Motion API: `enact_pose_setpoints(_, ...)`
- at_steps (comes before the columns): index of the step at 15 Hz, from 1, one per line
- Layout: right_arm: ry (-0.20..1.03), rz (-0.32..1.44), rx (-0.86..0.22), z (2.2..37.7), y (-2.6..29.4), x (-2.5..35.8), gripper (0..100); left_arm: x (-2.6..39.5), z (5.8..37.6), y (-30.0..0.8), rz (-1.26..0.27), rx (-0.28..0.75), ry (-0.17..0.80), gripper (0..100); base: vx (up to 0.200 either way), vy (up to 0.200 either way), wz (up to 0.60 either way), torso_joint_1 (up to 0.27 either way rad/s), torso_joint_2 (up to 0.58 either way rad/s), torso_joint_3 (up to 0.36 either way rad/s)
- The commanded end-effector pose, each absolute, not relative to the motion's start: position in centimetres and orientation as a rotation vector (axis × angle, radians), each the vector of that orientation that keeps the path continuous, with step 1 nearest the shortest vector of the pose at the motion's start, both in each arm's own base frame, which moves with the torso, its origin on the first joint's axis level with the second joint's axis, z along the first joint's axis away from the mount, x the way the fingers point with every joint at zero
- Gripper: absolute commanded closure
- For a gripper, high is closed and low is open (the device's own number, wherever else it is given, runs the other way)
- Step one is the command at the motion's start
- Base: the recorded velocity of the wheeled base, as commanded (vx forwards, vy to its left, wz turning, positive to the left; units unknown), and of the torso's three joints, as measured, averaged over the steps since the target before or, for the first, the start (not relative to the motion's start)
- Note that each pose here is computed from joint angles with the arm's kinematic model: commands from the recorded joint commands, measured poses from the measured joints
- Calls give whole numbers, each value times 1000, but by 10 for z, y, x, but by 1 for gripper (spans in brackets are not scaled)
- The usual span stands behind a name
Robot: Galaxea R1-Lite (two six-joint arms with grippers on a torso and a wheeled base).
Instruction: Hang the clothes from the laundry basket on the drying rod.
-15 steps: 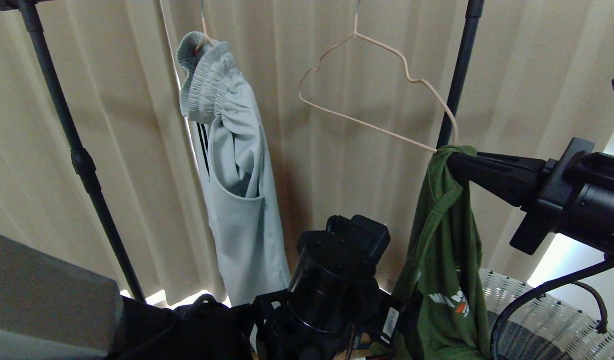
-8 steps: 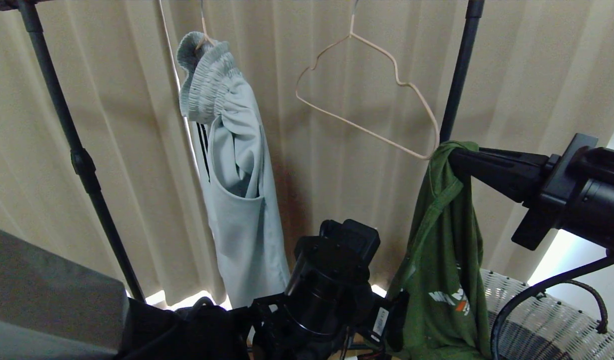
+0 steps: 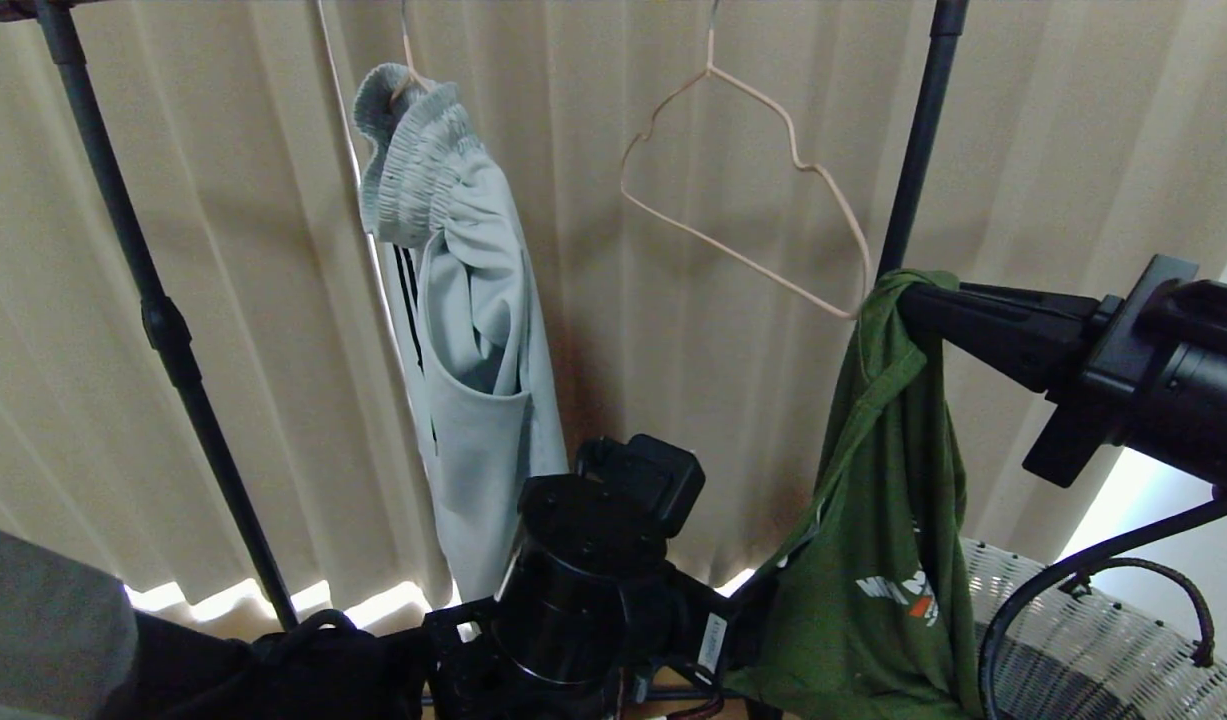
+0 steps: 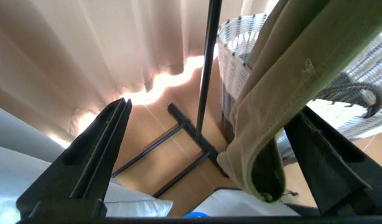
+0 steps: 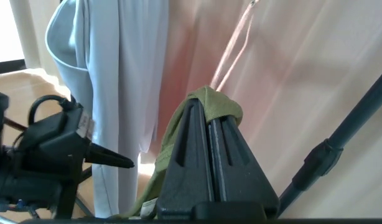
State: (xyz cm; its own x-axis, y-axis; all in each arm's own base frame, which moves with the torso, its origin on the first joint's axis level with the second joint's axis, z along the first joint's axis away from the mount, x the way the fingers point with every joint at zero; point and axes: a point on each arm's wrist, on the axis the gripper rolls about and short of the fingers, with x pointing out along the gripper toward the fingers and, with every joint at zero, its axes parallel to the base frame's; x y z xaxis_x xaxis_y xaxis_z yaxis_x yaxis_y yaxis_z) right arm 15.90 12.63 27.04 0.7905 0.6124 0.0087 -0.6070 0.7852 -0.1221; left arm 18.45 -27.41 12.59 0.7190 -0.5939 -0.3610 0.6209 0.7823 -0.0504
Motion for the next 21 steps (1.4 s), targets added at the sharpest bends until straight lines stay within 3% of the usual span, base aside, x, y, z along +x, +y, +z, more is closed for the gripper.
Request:
enact_pose_setpoints(1,-54,658,-113,272,127,160,100,182,125,-269,-672,74,371,0,0,0,0,0,0,0)
enact_pose_setpoints(9,-53,738,-54,277,131,160,100,191,123,-261,-640,56,359,0,0,0,0,0,0,0)
enact_pose_setpoints(16,-74,728,-49,284,130,161,100,178,107,-242,-640,166,408,0,0,0,0,0,0,0)
enact_pose_setpoints(17,-73,728,-47,284,130,161,100,176,109,-240,-638,164,405,100,0,0,0,0,0,0)
enact_pose_setpoints(21,-64,725,-50,282,130,162,100,165,120,-228,-603,172,360,100,0,0,0,0,0,0)
